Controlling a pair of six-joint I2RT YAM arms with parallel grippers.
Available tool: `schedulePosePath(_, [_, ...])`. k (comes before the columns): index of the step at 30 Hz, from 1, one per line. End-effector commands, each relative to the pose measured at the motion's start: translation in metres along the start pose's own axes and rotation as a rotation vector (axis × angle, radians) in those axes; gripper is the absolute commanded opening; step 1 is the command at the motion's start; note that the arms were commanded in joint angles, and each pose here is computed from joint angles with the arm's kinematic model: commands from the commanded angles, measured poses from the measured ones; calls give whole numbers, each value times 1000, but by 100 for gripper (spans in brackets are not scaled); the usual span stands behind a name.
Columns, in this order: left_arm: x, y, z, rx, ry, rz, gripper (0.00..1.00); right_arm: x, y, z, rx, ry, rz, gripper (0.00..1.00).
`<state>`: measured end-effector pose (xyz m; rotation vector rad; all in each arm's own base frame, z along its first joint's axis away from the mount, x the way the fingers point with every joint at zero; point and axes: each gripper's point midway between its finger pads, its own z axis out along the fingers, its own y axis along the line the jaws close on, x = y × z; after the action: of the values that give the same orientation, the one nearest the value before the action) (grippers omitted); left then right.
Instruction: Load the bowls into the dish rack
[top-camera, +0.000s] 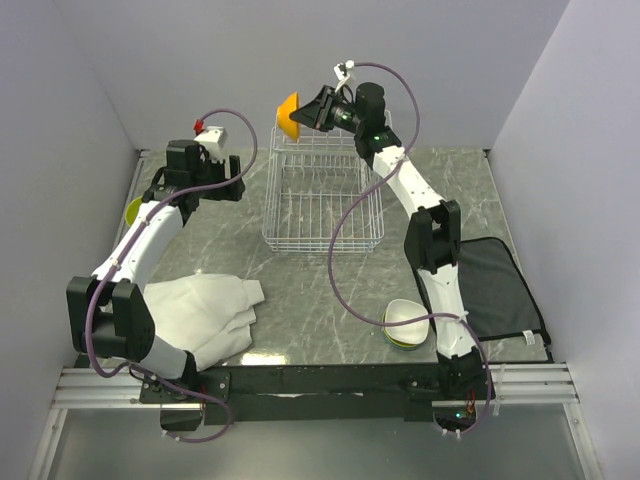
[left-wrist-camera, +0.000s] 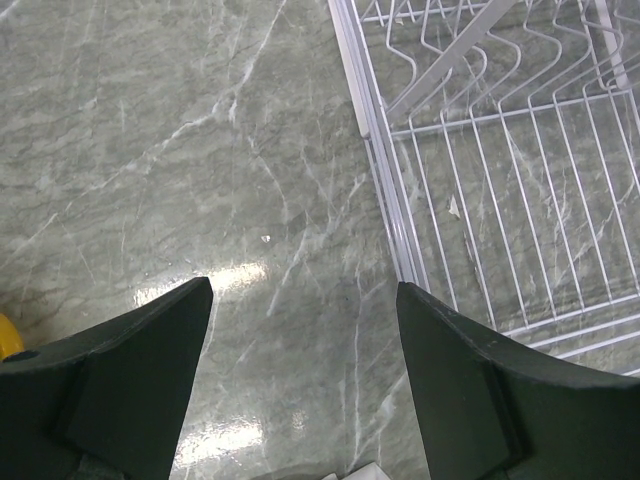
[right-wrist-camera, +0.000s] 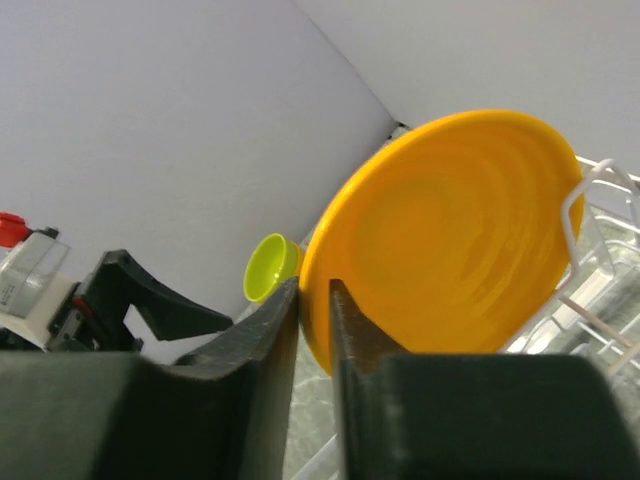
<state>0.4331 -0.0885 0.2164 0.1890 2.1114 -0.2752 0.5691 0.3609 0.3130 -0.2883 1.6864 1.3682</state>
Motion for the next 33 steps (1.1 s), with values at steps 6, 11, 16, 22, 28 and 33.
schedulePosePath(6, [-35,-2,-13,-12,-97,44,82,-29,38,-25,-17,-29,-125,37])
schedulePosePath(11, [-45,-1,-17,-19,-120,50,83,-37,61,-40,-37,-29,-144,37])
schedulePosePath(16, [-54,-4,-25,-15,-153,55,83,-39,68,-54,12,-18,-191,45])
schedulePosePath(22, [-61,-3,-45,-31,-192,72,83,-26,68,-92,129,51,-336,46])
schedulePosePath(28, [-60,9,-92,-141,-285,27,95,40,56,-187,361,300,-603,46])
schedulePosePath(33, [-50,17,-119,-191,-340,26,99,78,78,-275,676,331,-628,46])
